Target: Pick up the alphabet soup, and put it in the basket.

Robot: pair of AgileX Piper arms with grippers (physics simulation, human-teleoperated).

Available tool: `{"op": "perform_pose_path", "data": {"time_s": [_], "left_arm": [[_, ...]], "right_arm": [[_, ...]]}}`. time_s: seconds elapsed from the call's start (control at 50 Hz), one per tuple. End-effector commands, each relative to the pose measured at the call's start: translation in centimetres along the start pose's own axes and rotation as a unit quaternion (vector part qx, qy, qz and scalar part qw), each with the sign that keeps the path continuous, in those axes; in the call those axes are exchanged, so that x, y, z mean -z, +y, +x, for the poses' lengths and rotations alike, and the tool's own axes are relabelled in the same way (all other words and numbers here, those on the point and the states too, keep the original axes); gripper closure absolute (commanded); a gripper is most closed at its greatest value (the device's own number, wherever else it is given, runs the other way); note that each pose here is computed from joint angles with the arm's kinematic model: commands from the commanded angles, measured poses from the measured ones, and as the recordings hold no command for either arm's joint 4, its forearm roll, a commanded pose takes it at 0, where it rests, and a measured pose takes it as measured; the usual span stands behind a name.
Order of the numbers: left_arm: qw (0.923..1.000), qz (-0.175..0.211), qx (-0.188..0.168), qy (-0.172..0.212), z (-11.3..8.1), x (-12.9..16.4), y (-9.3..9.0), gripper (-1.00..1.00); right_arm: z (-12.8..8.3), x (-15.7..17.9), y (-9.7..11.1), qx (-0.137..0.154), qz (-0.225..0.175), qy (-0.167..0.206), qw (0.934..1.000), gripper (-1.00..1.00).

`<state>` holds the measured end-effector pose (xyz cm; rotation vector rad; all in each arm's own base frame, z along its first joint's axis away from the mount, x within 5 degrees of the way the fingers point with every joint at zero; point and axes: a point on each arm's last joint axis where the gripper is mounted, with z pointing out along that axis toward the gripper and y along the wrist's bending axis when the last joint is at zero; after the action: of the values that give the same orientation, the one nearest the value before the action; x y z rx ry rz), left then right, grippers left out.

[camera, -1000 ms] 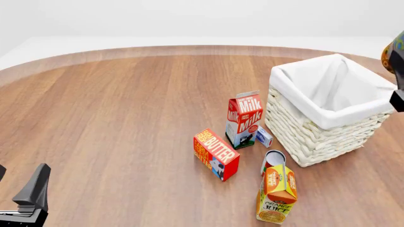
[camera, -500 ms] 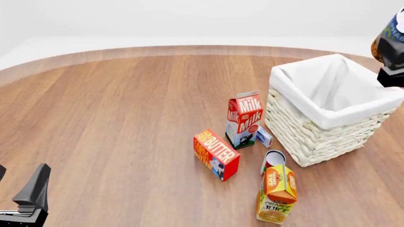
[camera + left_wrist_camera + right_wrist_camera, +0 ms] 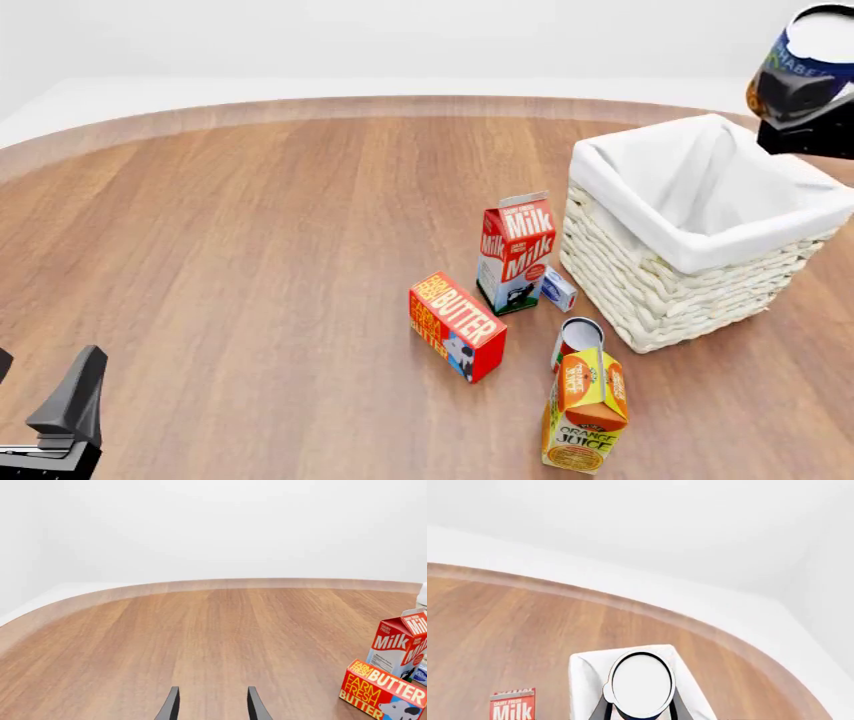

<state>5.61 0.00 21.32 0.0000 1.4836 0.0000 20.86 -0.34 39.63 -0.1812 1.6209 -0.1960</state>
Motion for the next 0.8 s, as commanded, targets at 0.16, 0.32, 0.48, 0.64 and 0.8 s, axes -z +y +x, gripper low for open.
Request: {"op": "perform_pose_path", "data": {"time_s": [0.16,0.32,0.48,0.64,0.8], "left_arm": [[1.0,0.0,0.0,0.0,0.0,0.0,0.0,-1.0],[1.0,0.0,0.0,0.0,0.0,0.0,0.0,-1.0],[1.0,0.0,0.0,0.0,0.0,0.0,0.0,-1.0],[1.0,0.0,0.0,0.0,0.0,0.0,0.0,-1.0],[1.0,0.0,0.0,0.0,0.0,0.0,0.0,-1.0]], "right_arm": [[-0.2,-2.5,-0.1,0.012,-0.005,0.024,0.9996,1.0],[0.9,-4.2,-0.6,0.049,0.001,0.054,0.9973,1.0],[1.4,-5.1,-0.1,0.044,-0.011,0.07,0.9965,1.0],[1.5,-5.7,-0.3,0.05,-0.011,0.08,0.9955,1.0],[1.3,-6.5,0.2,0.058,-0.025,0.091,0.9939,1.0]]}}
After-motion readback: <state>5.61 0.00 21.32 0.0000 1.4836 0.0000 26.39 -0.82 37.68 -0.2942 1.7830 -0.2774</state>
